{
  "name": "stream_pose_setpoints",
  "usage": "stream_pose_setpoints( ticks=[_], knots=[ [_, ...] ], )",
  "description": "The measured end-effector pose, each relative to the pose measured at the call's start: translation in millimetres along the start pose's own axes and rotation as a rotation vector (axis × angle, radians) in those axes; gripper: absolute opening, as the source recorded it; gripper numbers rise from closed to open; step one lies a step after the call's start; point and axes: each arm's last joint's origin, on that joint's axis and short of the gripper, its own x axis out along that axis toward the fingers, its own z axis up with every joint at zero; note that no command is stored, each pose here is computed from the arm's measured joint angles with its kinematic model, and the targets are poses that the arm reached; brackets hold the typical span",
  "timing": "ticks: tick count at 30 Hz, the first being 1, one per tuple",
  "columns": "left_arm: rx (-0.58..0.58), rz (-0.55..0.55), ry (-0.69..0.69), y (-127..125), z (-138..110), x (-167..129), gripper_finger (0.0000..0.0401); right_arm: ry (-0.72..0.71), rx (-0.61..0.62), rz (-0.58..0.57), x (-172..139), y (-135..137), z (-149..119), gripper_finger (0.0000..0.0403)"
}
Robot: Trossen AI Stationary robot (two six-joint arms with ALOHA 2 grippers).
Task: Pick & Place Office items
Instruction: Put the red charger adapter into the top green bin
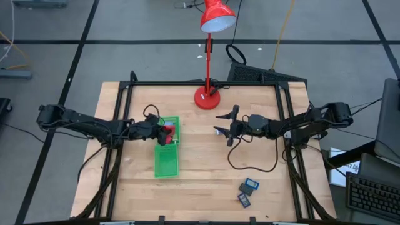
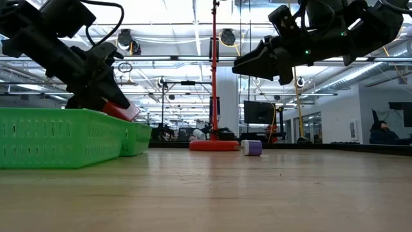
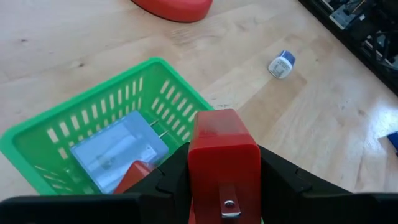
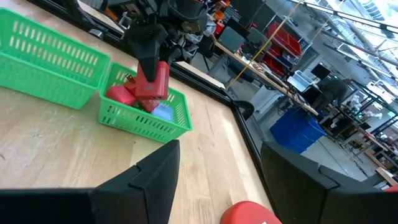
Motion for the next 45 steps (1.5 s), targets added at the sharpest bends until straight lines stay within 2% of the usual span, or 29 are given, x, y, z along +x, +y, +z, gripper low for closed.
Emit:
stream_pose_setpoints(
  ticks=[17,20,28,34,40,43,45],
  knots=[
    [0.026,0.002,-0.002,0,0,0,0.0147,0.000,0.000,0.000,0,0,0,0.0212],
    [0.025,0.001,-0.004,0,0,0,0.0165,0.000,0.000,0.000,0,0,0,0.0212],
    [0.033,0.002,-0.005,0,0,0,0.0244,0.000,0.000,0.000,0,0,0,0.0212],
    [0.043,0.012,-0.051,-1,4,0,0.0277,0.000,0.000,0.000,0,0,0,0.0212],
    [0.036,0.064,-0.094,6,10,-2,0.0278,0.002,0.000,0.001,0,0,0,0.0212],
    [0.042,0.074,-0.059,8,8,-2,0.0271,0.008,-0.002,0.005,0,0,-1,0.0212],
    [0.048,0.038,-0.022,7,7,-2,0.0265,0.009,-0.002,0.006,0,1,-1,0.0212]
  ],
)
